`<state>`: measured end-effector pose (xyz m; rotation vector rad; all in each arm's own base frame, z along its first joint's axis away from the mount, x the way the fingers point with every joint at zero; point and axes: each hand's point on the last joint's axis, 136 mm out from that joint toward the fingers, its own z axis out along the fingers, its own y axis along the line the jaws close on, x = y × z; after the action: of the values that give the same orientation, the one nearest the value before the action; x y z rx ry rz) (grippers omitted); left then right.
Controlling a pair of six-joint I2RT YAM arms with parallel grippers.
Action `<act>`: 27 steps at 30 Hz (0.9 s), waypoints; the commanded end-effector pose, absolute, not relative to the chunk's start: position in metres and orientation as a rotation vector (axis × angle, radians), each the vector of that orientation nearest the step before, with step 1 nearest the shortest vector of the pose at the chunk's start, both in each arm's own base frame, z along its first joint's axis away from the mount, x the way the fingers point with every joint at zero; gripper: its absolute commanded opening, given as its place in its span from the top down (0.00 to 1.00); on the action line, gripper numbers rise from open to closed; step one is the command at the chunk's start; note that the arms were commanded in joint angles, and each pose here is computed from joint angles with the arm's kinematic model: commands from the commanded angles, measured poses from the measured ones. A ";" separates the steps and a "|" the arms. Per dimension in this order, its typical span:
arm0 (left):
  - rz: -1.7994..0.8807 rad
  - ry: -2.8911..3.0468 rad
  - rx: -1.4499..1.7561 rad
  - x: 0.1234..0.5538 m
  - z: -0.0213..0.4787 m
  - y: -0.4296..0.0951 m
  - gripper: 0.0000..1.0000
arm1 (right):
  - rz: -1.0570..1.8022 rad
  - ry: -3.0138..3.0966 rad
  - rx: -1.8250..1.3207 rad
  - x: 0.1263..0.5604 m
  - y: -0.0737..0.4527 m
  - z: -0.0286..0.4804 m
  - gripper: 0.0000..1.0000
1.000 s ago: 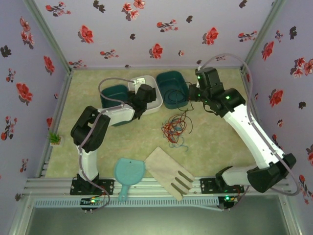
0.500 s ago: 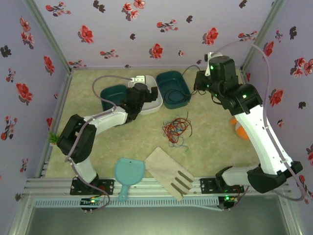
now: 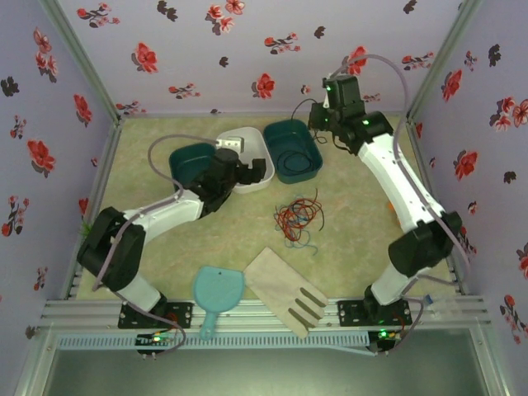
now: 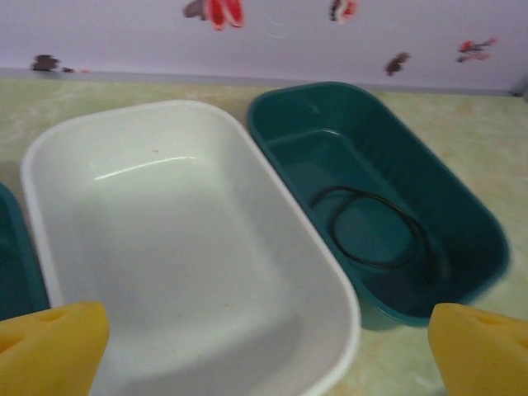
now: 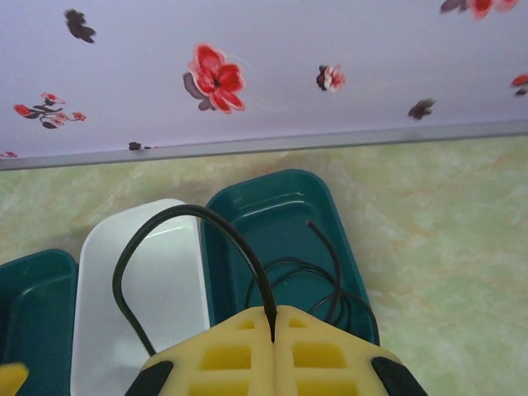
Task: Untangle the cables
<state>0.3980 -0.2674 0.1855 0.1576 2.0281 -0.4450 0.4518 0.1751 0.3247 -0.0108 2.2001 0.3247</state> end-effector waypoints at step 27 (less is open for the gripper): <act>-0.737 2.209 0.801 0.312 0.143 -0.337 0.00 | 0.396 2.466 0.046 0.516 0.212 0.174 0.76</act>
<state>0.3176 -0.3318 0.1440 0.7173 2.2074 -0.7386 0.5172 0.2103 0.1763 0.0471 2.4546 0.3888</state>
